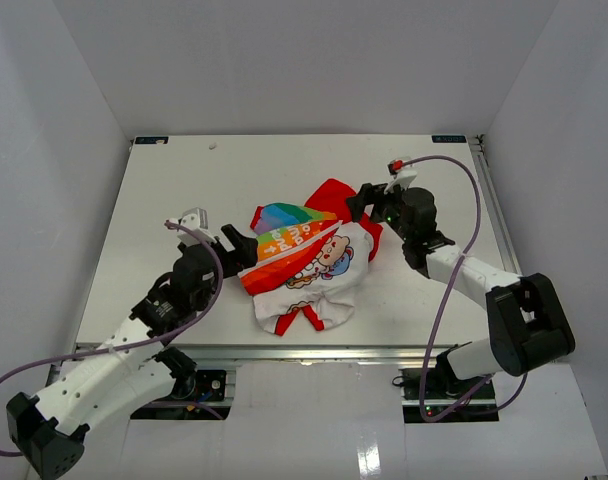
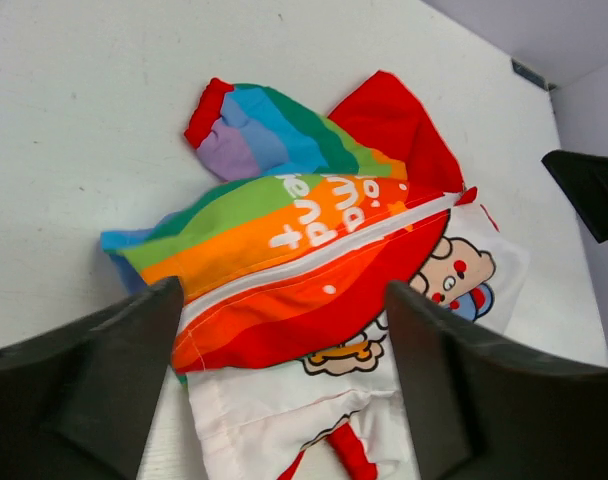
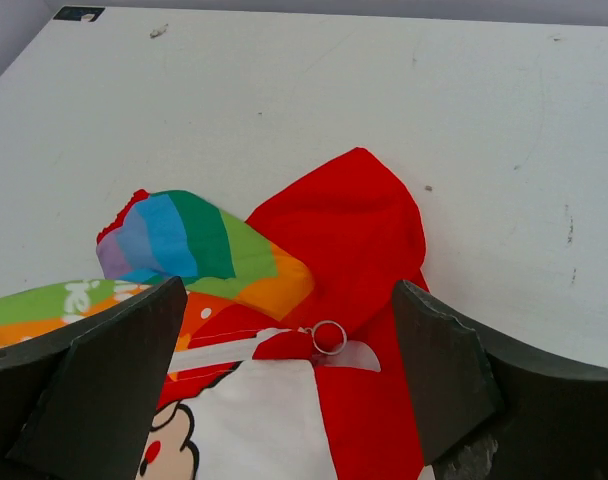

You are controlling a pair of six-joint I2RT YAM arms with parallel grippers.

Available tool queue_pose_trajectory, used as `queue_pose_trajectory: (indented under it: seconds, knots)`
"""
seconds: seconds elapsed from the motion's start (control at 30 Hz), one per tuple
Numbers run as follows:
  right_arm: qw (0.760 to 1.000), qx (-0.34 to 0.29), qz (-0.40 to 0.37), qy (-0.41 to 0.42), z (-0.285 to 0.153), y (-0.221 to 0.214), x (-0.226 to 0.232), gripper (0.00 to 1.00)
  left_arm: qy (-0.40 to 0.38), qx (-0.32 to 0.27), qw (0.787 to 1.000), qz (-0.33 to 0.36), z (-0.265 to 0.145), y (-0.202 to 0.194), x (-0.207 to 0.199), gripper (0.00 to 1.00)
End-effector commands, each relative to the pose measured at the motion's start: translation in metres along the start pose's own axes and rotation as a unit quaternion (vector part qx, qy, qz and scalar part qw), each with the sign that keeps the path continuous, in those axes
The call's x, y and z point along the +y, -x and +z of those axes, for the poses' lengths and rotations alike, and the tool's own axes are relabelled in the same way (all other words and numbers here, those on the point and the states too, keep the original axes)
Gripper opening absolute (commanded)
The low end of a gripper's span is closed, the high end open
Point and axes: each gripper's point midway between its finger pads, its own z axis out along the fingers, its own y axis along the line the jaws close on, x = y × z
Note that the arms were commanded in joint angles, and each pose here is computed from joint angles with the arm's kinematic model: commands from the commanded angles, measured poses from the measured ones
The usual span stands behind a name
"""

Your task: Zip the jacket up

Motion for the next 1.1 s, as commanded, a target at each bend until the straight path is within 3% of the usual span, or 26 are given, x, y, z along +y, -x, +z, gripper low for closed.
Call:
queue_pose_trajectory:
  seconds: [0.0,0.07,0.13,0.23,0.37,0.6,0.83,1.07]
  knots:
    - [0.999,-0.051,-0.005,-0.019,-0.003,0.051,0.002,0.96,-0.033,-0.009,0.999,0.009,0.001,0.017,-0.023,0.98]
    - [0.998,-0.047,-0.009,-0.048,-0.008,0.064,-0.004,0.98,-0.056,-0.029,0.998,0.005,-0.003,0.036,-0.038,0.98]
    - [0.998,-0.021,-0.014,-0.058,-0.016,0.068,-0.003,0.90,-0.090,-0.048,0.995,0.003,-0.008,0.057,-0.060,0.98]
    - [0.998,-0.016,-0.018,-0.063,-0.030,0.090,0.010,0.90,-0.172,-0.049,0.983,0.028,-0.021,0.083,-0.106,0.98]
    - [0.997,0.004,-0.002,-0.071,-0.052,0.079,0.022,0.90,-0.228,-0.022,0.970,0.077,-0.010,0.069,-0.133,0.98]
    - [0.998,0.023,0.038,-0.047,-0.098,0.037,0.055,0.90,-0.226,0.015,0.969,0.099,0.010,0.034,-0.126,0.98]
    - [0.996,0.037,-0.002,-0.077,-0.147,0.024,0.069,0.90,-0.273,-0.028,0.957,0.091,-0.015,0.022,-0.109,0.98]
    - [1.000,-0.028,0.002,-0.010,-0.177,0.033,0.075,0.90,-0.312,-0.013,0.945,0.096,-0.043,0.004,-0.106,0.98]
